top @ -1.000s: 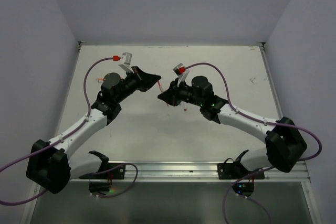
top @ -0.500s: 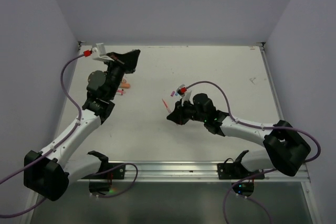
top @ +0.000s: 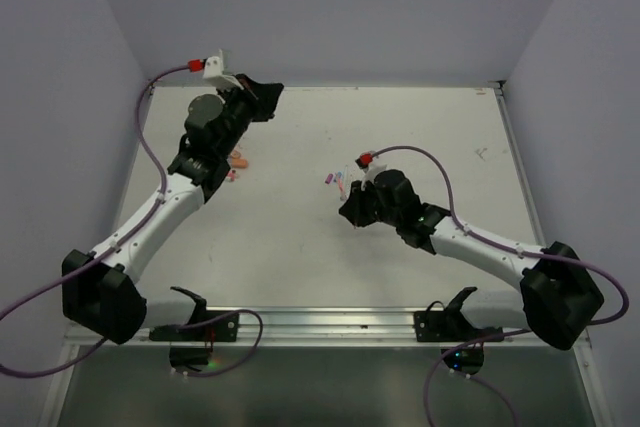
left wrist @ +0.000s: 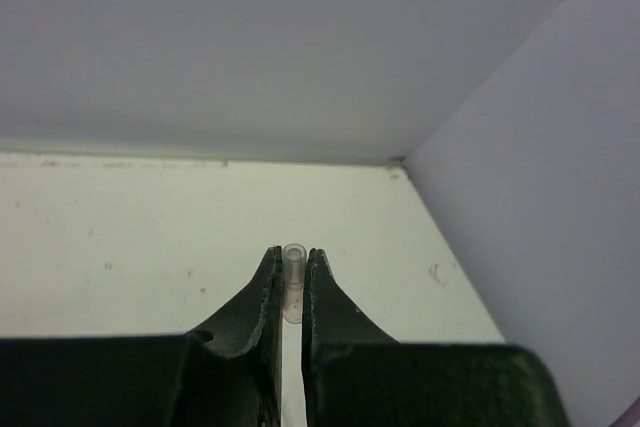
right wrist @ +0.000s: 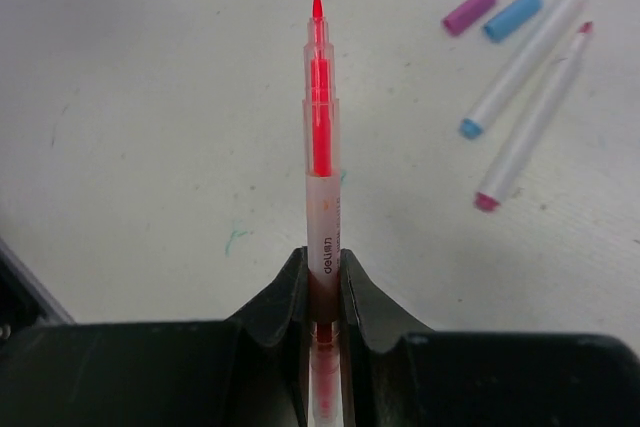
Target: Open the pen caps
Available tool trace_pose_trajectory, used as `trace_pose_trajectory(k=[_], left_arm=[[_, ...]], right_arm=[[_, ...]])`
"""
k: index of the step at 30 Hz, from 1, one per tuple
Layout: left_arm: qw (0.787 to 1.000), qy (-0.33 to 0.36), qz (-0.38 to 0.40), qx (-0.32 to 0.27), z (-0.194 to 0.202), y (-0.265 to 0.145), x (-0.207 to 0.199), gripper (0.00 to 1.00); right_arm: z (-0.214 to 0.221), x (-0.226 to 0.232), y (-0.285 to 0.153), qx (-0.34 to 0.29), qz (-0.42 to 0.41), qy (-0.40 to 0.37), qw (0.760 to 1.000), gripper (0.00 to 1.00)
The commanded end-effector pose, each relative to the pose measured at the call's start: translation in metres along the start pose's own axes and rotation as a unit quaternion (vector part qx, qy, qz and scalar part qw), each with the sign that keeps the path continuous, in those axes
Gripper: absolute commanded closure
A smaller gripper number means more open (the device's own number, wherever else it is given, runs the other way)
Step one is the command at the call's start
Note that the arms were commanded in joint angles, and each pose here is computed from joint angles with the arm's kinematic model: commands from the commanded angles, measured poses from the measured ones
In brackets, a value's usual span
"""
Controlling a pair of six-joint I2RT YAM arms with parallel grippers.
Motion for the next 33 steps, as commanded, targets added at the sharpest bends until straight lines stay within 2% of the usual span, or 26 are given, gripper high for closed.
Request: trace_pose_trajectory(k=[1,3,4,6,9,12,20,28,33], left_arm=[[0.986,0.025,0.013,0.167,0.066,0.001,0.012,0.97],[0.969,0.023,-0.002,0.244,0.104,0.004,0.028,0.96],[0.964,0.018,0.011,0.264,0.109,0.007,0.024,0.95],[0.944,0.011,-0.001,0.328,0.143,0.010,0.038,0.95],[0.919,-0.005,-0.001,0.395,0.178,0.016,0.049,0.94],[0.900,-0.011,-0.011,0.435,0.207,0.022,0.061,0.92],[0.868,-0.014,-0.023,0.495,0.267,0.030,0.078,0.86],[0.856,-0.016,-0.030,0.517,0.299,0.035,0.087,0.81],[0.846,-0.018,-0.036,0.532,0.318,0.033,0.092,0.78]], right_arm=[[-0.034,-0.036,-0.013,-0.031,0.116,0.043,0.992,1.00],[-0.040,-0.052,-0.016,-0.030,0.143,0.073,0.987,1.00],[-0.045,-0.066,-0.018,-0.038,0.163,0.088,0.982,1.00],[-0.051,-0.080,-0.017,-0.037,0.185,0.101,0.977,1.00],[-0.054,-0.088,-0.005,-0.023,0.192,0.109,0.975,1.00],[-0.053,-0.094,0.012,-0.005,0.193,0.119,0.974,1.00],[-0.043,-0.106,0.050,0.019,0.190,0.132,0.973,1.00],[-0.029,-0.114,0.068,0.044,0.188,0.133,0.972,0.99],[-0.022,-0.113,0.073,0.056,0.178,0.141,0.972,0.93]])
Point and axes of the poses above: each gripper's point midway between its finger pads, its own y axis out along the fingers, its own x axis along the line the jaws close on, z = x × y, the point moved 4 cm from there along -y, back along the fingers, and after that the axes turned 2 degrees about y, right-handed, at the moved point
